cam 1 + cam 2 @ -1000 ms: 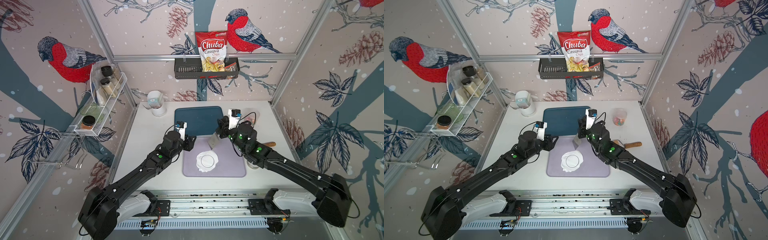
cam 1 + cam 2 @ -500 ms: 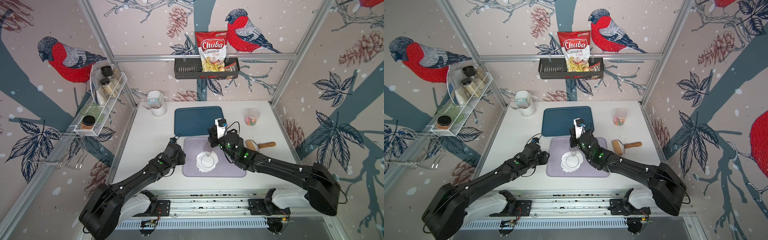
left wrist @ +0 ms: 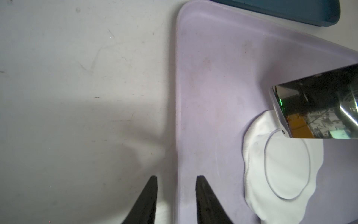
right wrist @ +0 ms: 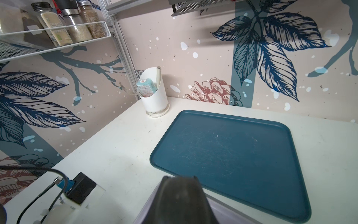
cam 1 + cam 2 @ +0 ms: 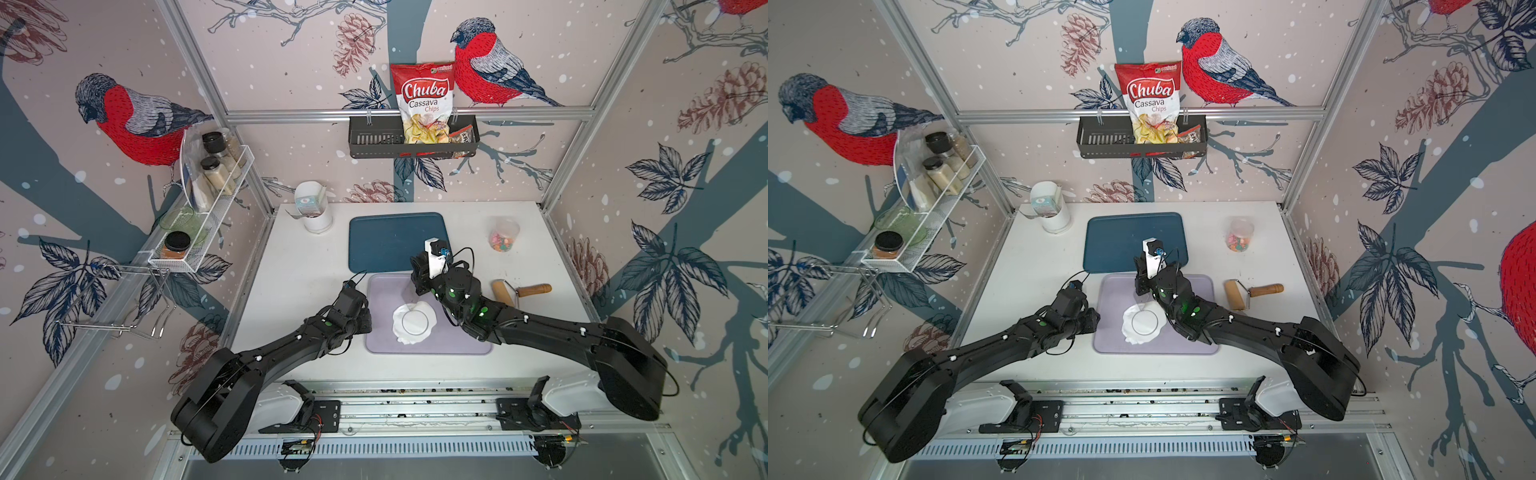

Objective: Roll out the dumpling wrappers from the dough
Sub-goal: Remove the dumpling wrapper from the work surface.

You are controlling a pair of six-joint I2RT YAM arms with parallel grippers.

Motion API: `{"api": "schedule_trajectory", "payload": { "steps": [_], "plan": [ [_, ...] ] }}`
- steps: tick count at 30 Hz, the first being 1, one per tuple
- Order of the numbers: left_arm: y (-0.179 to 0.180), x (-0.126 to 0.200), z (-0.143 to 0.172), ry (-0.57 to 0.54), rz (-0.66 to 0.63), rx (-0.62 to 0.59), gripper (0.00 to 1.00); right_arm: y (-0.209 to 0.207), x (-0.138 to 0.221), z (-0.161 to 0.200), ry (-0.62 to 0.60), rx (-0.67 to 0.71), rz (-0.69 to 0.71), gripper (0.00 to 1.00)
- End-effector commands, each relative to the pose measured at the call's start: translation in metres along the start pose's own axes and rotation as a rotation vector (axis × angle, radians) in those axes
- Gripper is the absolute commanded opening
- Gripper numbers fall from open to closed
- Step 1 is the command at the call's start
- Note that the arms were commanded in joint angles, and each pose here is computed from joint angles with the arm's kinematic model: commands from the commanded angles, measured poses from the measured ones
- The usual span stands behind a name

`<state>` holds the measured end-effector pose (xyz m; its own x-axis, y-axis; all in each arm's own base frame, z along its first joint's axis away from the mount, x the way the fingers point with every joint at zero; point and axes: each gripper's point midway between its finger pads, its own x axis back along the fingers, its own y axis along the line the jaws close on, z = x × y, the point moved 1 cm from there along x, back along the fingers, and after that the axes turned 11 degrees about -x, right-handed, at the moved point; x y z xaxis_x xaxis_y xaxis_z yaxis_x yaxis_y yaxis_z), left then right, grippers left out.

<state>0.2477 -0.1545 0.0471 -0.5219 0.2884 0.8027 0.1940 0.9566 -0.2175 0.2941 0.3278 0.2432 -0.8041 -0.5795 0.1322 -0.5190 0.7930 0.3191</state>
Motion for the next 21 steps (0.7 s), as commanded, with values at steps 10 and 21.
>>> {"api": "schedule_trajectory", "payload": {
  "steps": [10, 21],
  "plan": [
    [-0.002, -0.007, 0.001, 0.004, 0.017, 0.022, 0.31, 0.005, -0.001, -0.008, -0.07, 0.008, -0.017, 0.0],
    [0.001, -0.009, 0.005, 0.008, 0.011, 0.039, 0.29, -0.001, 0.003, 0.012, -0.055, 0.038, 0.0, 0.0]
  ]
}}
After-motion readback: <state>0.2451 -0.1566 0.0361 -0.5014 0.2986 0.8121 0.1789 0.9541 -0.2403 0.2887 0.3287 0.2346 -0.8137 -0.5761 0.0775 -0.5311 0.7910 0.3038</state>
